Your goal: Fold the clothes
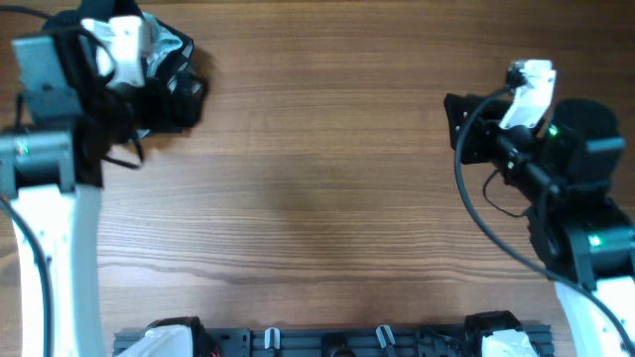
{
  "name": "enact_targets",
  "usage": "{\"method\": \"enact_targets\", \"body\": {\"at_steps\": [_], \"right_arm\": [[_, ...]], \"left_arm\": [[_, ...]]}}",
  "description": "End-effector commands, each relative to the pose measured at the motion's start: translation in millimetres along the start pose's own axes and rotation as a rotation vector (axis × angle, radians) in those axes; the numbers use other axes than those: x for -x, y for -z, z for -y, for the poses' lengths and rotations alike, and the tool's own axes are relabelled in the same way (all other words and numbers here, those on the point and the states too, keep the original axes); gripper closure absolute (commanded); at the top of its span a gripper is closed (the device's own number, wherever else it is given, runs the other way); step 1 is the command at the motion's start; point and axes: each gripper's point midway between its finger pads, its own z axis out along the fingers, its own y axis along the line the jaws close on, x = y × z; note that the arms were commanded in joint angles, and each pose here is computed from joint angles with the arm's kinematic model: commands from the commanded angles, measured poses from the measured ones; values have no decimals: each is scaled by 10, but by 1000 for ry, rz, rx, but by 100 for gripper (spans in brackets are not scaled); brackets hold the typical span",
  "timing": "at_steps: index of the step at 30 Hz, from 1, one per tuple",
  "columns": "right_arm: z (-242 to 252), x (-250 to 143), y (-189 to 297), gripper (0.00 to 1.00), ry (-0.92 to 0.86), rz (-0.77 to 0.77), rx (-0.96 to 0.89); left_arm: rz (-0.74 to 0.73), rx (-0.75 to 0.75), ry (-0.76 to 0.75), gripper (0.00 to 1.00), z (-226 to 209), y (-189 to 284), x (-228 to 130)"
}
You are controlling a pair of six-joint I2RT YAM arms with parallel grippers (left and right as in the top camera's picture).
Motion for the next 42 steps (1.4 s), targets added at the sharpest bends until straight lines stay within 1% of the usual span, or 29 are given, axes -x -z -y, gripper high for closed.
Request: {"method": "enact_targets", "body": {"at_steps": [1,3,5,10,13,16,17,19,20,21,22,25,28,30,32,34,40,42], "right_arm": [[-101,48,140,0,85,19,35],[-117,7,147,0,81,2,46],[-102,-33,137,0,75,-15,41],[-95,-58,137,0,57,-25,39],[-79,-91,113,0,-9,-42,34],[-28,-232,101,0,-205,-101,3],[-3,-288,97,0,-246,-123,-12],[72,-299,93,0,-237,-121,-53],[71,-265,89,0,-221,-107,-51],[45,-187,91,0,-151,-77,-35],[-94,-4,153,0,47,-1,33],[-266,202,342,0,297,112,83],[-257,280,555,0,461,186,26],[-110,278,664,0,492,229,-74],[21,141,721,0,500,243,-135],[126,-92,728,0,499,257,-158],[323,-942,610,0,516,337,-112],[366,-1142,565,0,522,356,-97]], "left_arm": [[6,111,-52,0,241,178,-105],[-25,70,-90,0,426,148,-191],[-20,27,-126,0,605,106,-183],[-27,-2,-154,0,735,96,-219],[-27,-2,-154,0,735,96,-219],[-27,-2,-154,0,735,96,-219],[-27,-2,-154,0,735,96,-219],[-27,-2,-154,0,735,96,-219],[-27,-2,-154,0,735,96,-219],[-27,-2,-154,0,735,96,-219],[-27,-2,-154,0,735,96,-219],[-27,-2,-154,0,735,96,-219],[-27,-2,-154,0,735,96,-219],[-27,-2,-154,0,735,96,-219],[-27,-2,-154,0,735,96,-219],[-27,-2,-154,0,735,96,-219],[-27,-2,-154,0,735,96,-219],[-27,-2,-154,0,735,96,-219]]}}
